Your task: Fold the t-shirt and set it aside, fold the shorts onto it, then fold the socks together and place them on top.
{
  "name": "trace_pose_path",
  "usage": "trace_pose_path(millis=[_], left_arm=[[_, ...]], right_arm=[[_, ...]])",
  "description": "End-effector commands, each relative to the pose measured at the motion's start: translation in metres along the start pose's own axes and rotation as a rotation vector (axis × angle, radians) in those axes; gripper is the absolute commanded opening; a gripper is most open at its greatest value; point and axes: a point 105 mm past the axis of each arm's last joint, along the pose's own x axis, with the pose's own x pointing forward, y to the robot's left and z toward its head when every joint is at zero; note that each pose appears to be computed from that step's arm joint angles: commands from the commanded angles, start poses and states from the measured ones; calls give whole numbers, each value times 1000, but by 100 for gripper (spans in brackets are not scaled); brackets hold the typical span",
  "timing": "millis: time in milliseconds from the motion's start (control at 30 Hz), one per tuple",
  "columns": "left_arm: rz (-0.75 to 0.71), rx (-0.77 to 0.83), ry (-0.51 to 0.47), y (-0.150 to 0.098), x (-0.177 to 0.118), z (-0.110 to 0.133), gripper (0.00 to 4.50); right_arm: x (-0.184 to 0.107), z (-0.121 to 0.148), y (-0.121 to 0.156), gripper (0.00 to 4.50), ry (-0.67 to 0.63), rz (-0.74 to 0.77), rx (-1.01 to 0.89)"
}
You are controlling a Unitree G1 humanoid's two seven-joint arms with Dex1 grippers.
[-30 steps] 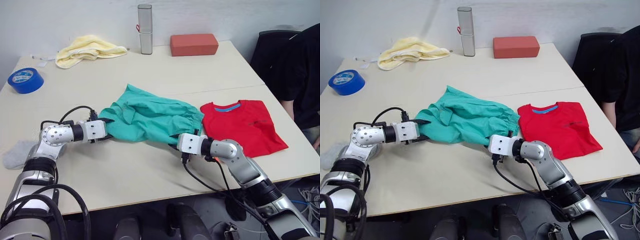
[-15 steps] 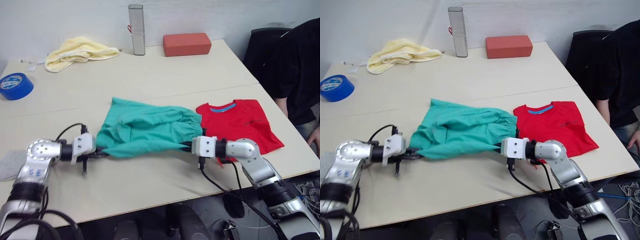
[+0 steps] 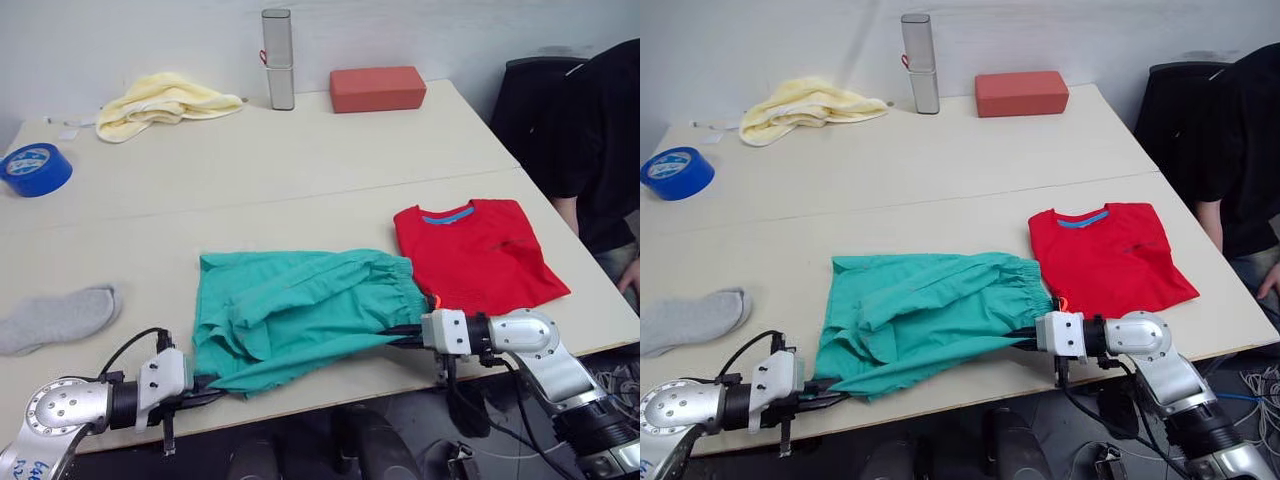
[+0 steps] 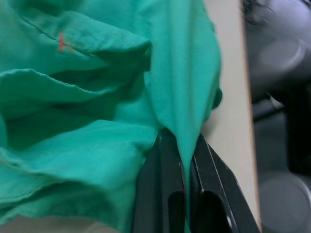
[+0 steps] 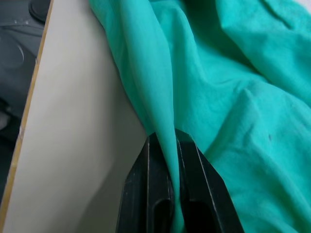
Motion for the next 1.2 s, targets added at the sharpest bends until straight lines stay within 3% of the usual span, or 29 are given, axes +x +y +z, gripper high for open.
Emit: trace_pose_path(millis=[33,133,200,267,367,433,500,600,667,733,767,867,967,1200], left_arm=[[-12,-31,-9,1,-13,7,45],[-10,-20,-8,7,-26,7,129],[-15,-3,-59,12,-37,16,195],[7,-12,-143,23,-51,32,254],[-25,-31,-252,30,-59,62,254],[-120,-49,-284,22,-54,79,214],[-179,-15,-289,16,-39,89,160],[-230,24,-287,11,-14,95,67],[-308,56,-221,0,5,86,0],[-324,85,-194,-3,21,80,0],[-300,110,-174,-1,33,75,0],[-310,115,-95,-3,58,60,0],[-199,151,-36,19,71,52,0],[59,255,-100,70,72,81,0]], right_arm=[[-12,13,1,99,-60,14,28],[-21,21,9,207,-97,72,74],[-30,31,13,277,-141,96,149],[-40,45,6,279,-193,56,219],[-49,61,-1,279,-249,11,257],[-53,68,-8,279,-293,-44,264],[-54,70,-11,239,-312,-73,242],[-50,66,-10,151,-290,-76,183],[-41,59,-7,74,-254,-54,124],[-32,52,-11,9,-222,-87,94],[-22,49,-13,1,-214,-98,72],[13,41,-10,1,-174,-52,20],[32,33,-7,1,-122,-41,16],[37,17,-7,1,-39,-66,17]])
